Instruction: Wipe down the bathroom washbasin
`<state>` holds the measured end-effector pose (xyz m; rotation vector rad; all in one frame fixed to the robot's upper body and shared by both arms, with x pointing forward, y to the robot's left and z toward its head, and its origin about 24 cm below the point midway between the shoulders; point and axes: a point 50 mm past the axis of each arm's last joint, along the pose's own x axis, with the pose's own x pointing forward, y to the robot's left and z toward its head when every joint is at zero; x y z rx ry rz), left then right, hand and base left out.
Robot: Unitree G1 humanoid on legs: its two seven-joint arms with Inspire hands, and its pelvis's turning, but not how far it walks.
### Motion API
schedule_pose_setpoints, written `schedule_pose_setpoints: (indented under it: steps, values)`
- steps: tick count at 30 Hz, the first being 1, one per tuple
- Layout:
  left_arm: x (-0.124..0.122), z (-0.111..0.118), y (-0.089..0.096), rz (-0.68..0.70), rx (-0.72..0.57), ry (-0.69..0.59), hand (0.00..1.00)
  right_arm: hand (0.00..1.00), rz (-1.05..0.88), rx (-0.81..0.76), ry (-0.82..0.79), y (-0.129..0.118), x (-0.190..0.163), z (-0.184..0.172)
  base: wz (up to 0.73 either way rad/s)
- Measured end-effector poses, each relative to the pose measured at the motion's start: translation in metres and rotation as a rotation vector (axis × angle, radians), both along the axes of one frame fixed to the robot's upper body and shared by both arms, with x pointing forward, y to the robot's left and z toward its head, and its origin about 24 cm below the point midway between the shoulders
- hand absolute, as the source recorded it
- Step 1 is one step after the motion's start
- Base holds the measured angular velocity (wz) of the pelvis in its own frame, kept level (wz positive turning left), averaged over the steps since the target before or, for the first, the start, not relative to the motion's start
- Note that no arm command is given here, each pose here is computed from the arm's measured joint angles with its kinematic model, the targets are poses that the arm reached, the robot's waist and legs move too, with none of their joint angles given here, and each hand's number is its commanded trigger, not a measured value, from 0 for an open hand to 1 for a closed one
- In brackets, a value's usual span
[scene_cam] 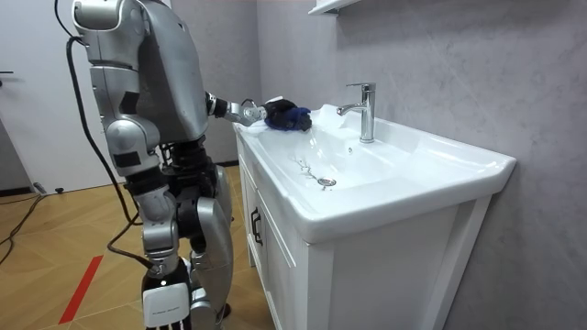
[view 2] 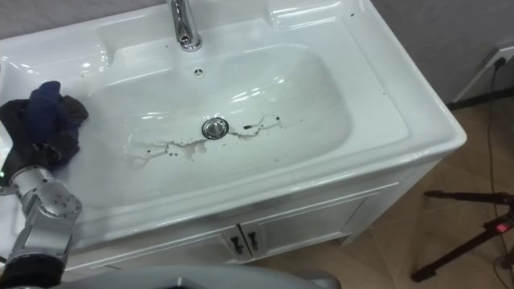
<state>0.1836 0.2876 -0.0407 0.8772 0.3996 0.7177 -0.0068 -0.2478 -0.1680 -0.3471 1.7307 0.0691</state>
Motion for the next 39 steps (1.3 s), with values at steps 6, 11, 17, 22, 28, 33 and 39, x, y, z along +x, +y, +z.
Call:
schedule_pose_setpoints:
  steps: [6, 11, 17, 22, 28, 33, 39]
  values:
    - [0.0, 0.0, 0.0, 0.001, -0.003, 0.003, 1.0, 0.0, 0.002, -0.002, -0.002, 0.0, 0.0, 0.0, 0.0]
    - [0.004, 0.003, -0.001, -0.002, -0.001, -0.014, 1.0, 0.0, -0.025, 0.004, -0.017, 0.001, 0.003, 0.0, 0.0]
    - [0.008, 0.013, -0.006, -0.012, -0.005, -0.041, 1.0, 0.0, 0.002, 0.01, -0.04, 0.003, 0.009, -0.001, 0.02]
    - [0.016, 0.029, -0.026, -0.106, -0.011, -0.106, 1.0, 0.0, -0.022, 0.013, -0.09, 0.005, 0.014, -0.002, 0.16]
    - [0.019, 0.032, -0.047, -0.195, -0.041, -0.131, 1.0, 0.0, -0.013, 0.016, -0.108, 0.005, 0.014, -0.002, 0.05]
    - [0.022, 0.032, -0.061, -0.266, -0.066, -0.118, 1.0, 0.0, -0.003, 0.021, -0.12, 0.006, 0.015, -0.002, 0.0]
    - [0.027, 0.041, -0.074, -0.335, -0.067, -0.167, 1.0, 0.0, 0.009, 0.026, -0.135, 0.007, 0.016, -0.003, -0.05]
